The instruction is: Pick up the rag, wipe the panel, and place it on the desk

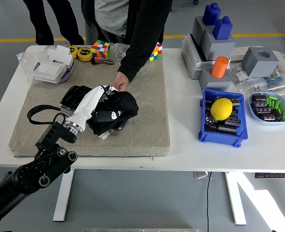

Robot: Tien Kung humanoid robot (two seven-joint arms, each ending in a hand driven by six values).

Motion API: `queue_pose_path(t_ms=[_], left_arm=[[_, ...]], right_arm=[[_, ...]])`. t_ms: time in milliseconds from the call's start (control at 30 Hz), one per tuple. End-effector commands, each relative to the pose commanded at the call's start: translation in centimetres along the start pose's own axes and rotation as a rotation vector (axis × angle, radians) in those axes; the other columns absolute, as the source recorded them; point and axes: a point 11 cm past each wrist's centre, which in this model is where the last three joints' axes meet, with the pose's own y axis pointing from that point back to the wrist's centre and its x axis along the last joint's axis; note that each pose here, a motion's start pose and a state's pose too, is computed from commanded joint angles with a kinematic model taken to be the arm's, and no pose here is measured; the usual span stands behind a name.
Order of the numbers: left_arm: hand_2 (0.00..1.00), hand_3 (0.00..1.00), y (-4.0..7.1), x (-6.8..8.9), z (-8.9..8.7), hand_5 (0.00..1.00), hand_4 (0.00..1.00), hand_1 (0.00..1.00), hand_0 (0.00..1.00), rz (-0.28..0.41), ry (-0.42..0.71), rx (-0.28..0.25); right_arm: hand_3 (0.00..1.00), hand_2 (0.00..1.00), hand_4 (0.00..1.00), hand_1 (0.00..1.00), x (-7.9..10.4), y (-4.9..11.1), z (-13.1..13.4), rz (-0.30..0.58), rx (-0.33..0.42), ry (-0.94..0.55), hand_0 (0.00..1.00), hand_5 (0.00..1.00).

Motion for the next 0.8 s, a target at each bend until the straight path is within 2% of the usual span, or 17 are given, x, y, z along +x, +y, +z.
queue_pose_path(t_ms=[233,433,600,800], left_arm=[[0.373,0.557,-0.1,-0.9,1.1,0.002,0.679,0.269,0.22,-0.027,-0.004,-0.031],[0.374,0.557,-0.3,-0.1,0.1,0.002,0.679,0.27,0.22,-0.002,-0.007,-0.002],[0.374,0.557,-0.5,1.4,-1.5,0.002,0.679,0.27,0.22,0.047,-0.006,0.041],[0.374,0.557,-0.8,4.4,-4.0,0.002,0.679,0.27,0.22,0.133,0.003,0.115]], right_arm=[[0.521,0.477,0.91,0.563,0.0,0.0,0.0,0.0,0.001,-0.002,0.589,0.36],[0.521,0.476,0.91,0.563,0.0,0.0,0.0,0.0,0.0,-0.001,0.589,0.361],[0.521,0.476,0.91,0.563,-0.1,0.0,0.0,-0.001,0.0,0.0,0.589,0.361],[0.52,0.476,0.91,0.563,-0.1,0.0,-0.1,-0.001,0.003,-0.003,0.589,0.361]])
